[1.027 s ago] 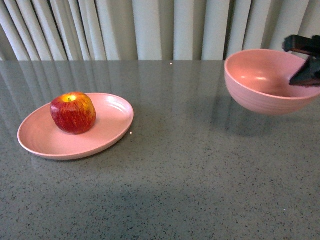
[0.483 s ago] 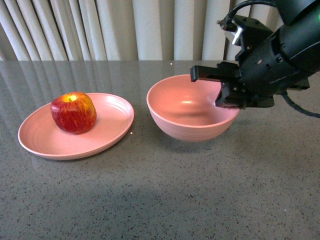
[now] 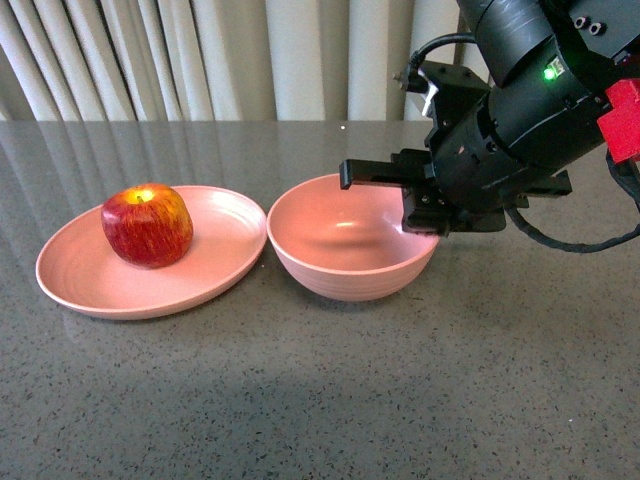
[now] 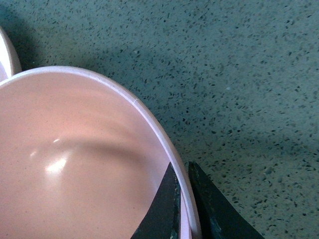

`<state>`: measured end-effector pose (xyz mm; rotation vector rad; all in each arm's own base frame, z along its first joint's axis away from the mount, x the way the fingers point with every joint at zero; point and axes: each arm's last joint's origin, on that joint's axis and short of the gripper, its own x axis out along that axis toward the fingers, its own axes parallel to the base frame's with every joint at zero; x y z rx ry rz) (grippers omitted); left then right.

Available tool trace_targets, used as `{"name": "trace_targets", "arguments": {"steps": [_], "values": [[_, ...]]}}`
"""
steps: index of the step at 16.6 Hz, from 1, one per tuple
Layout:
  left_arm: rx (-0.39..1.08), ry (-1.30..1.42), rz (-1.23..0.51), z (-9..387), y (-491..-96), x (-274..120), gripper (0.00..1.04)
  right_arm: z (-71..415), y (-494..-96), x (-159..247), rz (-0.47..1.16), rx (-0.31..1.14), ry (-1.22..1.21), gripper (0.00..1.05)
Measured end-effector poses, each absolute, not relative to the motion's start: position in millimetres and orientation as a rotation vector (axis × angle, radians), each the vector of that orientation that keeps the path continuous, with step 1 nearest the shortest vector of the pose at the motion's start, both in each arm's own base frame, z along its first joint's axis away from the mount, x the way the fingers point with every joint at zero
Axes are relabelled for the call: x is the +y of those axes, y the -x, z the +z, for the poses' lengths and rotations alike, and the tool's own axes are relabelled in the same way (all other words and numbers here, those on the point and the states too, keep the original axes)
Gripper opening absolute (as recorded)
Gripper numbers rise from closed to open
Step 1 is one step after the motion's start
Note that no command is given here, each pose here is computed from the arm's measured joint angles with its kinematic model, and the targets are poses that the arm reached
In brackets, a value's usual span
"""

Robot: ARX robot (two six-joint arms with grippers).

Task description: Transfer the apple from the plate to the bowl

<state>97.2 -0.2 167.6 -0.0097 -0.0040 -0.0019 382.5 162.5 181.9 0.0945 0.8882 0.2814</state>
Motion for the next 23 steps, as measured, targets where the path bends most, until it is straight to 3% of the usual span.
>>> {"name": "trace_targets", "arguments": {"steps": [10, 12, 17, 20, 23], "values": [[-0.004, 0.01, -0.002, 168, -97, 0, 0.98, 171, -390, 172, 0.272, 0.926, -0.101, 0.03], [-0.004, 0.01, -0.002, 168, -97, 0, 0.98, 170, -389, 173, 0.268, 0.928, -0.096, 0.2], [-0.004, 0.01, -0.002, 168, -97, 0, 0.98, 172, -388, 173, 0.277, 0.926, -0.102, 0.73], [-0.004, 0.01, -0.002, 168, -97, 0, 0.98, 194, -382, 164, 0.288, 0.876, -0.127, 1.0], [-0.004, 0.01, -0.002, 168, -97, 0, 0.98, 226, -369, 142, 0.311, 0.78, -0.189, 0.98]]}}
